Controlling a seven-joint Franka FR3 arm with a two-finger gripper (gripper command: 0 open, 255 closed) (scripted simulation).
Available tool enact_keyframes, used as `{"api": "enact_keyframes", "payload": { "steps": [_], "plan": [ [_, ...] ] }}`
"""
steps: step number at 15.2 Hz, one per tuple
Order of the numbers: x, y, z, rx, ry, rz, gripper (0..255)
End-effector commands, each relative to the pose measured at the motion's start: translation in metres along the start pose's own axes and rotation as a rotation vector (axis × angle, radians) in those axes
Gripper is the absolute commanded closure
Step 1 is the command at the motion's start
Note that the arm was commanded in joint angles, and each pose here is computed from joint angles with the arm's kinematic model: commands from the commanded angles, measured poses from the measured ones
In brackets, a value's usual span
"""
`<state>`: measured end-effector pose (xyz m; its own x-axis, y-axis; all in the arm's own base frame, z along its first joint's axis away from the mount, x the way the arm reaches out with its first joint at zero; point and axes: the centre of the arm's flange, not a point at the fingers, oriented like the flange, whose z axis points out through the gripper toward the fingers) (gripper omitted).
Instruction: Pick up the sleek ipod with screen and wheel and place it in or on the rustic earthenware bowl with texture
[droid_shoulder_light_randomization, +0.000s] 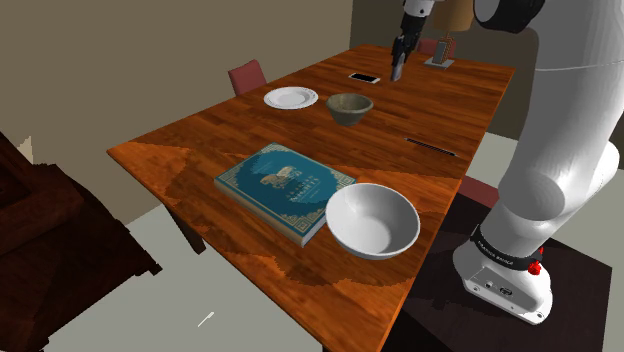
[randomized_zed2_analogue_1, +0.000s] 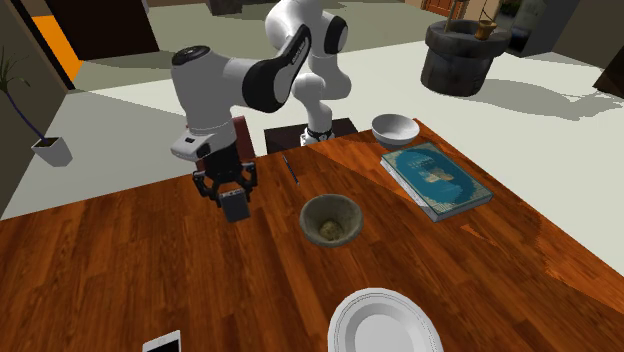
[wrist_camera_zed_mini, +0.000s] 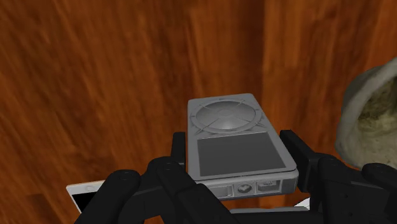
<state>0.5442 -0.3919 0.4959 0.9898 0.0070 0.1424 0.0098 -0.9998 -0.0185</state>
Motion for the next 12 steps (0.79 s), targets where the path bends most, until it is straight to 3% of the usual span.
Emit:
{"api": "enact_keyframes", "payload": {
  "steps": [1, 12],
  "plan": [
    [0.001, 0.002, -0.011, 0.000, 0.000, 0.000, 255],
    [0.010, -0.012, -0.061, 0.000, 0.000, 0.000, 255]
  ]
}}
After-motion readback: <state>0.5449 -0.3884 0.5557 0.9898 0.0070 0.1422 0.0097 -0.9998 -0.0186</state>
